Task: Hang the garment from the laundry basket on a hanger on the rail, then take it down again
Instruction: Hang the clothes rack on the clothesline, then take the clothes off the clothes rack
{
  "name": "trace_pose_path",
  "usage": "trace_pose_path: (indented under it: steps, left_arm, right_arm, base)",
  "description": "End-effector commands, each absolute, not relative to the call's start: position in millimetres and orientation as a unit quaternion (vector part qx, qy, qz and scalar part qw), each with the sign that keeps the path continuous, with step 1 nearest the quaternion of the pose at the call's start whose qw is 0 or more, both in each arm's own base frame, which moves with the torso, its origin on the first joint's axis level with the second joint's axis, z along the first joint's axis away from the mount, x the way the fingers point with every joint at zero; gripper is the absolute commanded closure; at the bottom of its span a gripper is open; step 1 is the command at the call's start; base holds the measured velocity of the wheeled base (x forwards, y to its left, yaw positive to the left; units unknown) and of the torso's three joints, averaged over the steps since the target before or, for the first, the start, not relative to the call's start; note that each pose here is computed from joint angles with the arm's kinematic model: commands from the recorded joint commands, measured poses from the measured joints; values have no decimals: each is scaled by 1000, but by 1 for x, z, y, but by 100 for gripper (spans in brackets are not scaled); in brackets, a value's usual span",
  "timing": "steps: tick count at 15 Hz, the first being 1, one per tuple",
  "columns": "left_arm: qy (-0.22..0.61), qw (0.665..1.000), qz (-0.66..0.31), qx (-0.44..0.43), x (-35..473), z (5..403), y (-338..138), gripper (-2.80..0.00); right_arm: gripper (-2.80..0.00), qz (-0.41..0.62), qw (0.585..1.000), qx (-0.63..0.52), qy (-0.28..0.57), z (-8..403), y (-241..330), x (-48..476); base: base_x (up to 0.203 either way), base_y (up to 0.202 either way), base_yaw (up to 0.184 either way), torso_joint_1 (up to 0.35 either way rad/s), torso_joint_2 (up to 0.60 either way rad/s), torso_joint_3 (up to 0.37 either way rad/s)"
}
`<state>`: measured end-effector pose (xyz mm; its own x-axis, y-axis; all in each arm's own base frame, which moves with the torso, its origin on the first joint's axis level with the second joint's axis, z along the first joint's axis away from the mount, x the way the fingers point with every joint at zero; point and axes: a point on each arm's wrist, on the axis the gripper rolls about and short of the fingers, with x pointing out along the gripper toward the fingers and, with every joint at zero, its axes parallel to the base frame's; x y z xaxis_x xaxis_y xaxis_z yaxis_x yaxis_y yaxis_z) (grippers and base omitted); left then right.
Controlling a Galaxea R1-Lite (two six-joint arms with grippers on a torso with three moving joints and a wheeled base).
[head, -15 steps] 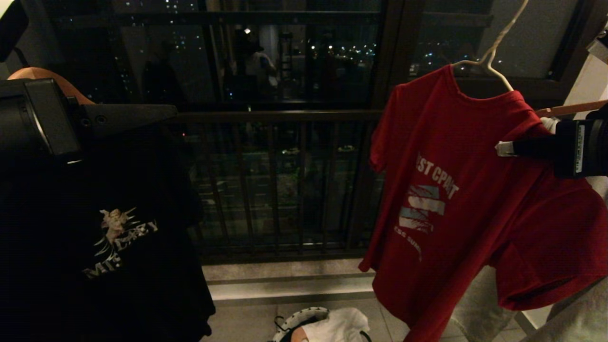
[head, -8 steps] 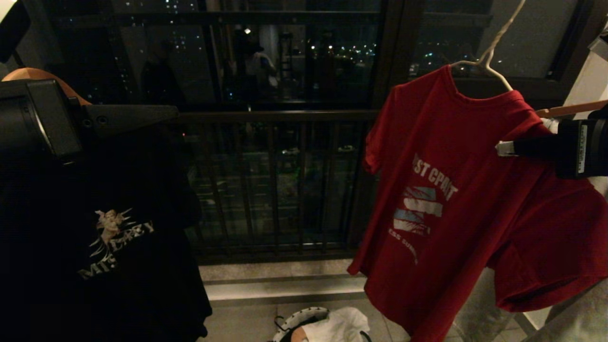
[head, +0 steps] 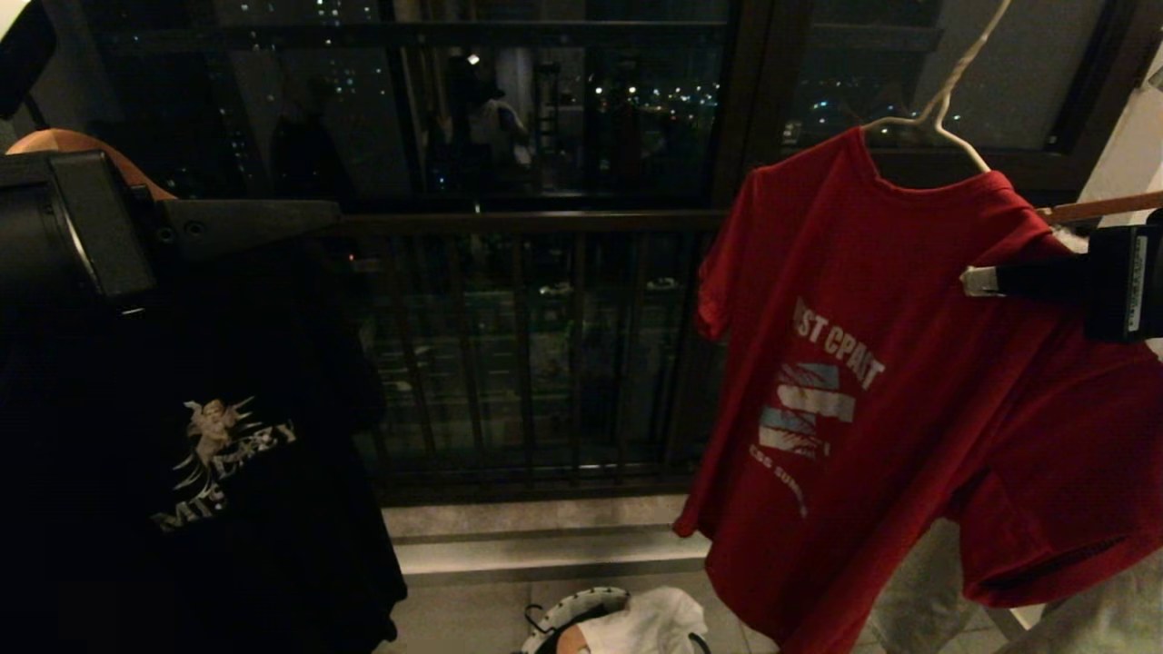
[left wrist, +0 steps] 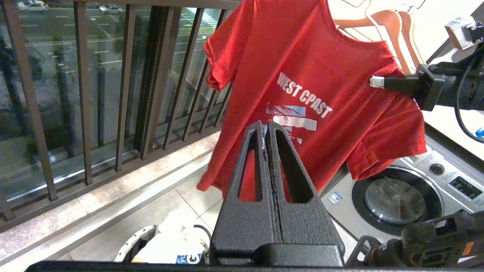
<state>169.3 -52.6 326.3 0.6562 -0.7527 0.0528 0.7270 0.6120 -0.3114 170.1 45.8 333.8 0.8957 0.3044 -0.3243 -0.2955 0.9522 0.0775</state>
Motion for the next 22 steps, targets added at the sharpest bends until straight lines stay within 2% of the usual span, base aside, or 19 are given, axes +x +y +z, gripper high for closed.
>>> trace_pose_path:
  steps: [1, 6, 20, 21, 22]
  left_arm:
    - [40, 896, -414, -155, 168, 327, -53, 0]
    - [40, 896, -414, -155, 168, 327, -53, 0]
    - [40, 893, -420, -154, 167, 328, -53, 0]
    - [39, 893, -420, -155, 167, 328, -53, 0]
    - [38, 893, -420, -154, 166, 329, -53, 0]
  right_arm:
    - [-280, 156, 974, 13, 165, 335, 45, 167]
    - [-280, 154, 975, 15, 162, 336, 44, 162]
    - [-280, 159, 982, 20, 104, 351, 23, 83]
    - [-154, 159, 982, 21, 101, 351, 22, 80]
    - [0, 159, 982, 21, 99, 352, 22, 78]
  base:
    - [0, 0, 0, 0, 0, 0]
    - [0, 0, 0, 0, 0, 0]
    - [0, 0, 0, 0, 0, 0]
    - [0, 0, 0, 0, 0, 0]
    - [0, 0, 0, 0, 0, 0]
